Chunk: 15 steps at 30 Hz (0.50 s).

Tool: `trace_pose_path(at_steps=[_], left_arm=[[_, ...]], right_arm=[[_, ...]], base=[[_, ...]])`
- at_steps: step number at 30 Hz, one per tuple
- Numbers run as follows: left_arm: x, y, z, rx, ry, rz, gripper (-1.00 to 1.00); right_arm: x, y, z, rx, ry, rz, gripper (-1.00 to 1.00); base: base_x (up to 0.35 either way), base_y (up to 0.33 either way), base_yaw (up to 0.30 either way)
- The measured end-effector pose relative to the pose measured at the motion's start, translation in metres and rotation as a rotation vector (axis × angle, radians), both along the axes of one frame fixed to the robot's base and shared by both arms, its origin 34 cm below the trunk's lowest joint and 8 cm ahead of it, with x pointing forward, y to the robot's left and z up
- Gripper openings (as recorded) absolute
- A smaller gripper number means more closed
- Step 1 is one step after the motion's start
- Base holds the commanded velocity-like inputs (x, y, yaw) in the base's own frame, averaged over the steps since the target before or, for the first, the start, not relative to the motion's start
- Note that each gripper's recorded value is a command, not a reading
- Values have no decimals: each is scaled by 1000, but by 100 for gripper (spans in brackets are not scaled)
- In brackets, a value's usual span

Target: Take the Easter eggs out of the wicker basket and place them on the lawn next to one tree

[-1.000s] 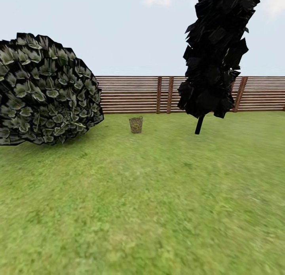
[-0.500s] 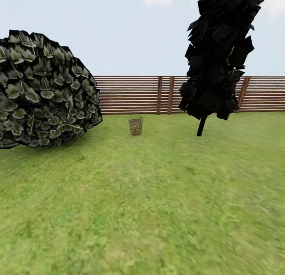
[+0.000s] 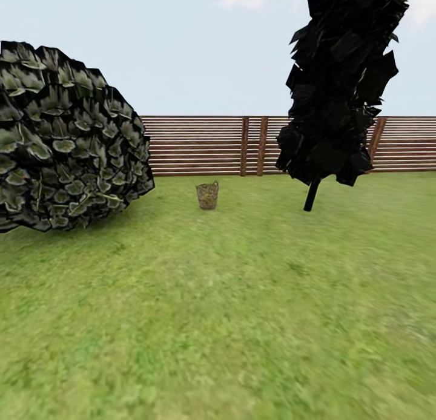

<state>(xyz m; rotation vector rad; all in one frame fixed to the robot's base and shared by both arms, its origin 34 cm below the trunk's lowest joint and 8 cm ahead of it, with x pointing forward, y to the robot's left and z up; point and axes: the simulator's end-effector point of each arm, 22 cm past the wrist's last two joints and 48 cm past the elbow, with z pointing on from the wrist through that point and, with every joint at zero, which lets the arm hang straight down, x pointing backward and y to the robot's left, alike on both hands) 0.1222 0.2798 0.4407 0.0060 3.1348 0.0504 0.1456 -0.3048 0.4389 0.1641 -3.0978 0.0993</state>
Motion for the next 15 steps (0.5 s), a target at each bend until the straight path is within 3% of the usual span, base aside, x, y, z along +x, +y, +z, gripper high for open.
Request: trace_pose_path(at_steps=[15], left_arm=[[0, 0, 0, 0, 0, 0, 100]], right_arm=[[0, -1, 0, -1, 0, -1, 100]], base=[[330, 0, 0]])
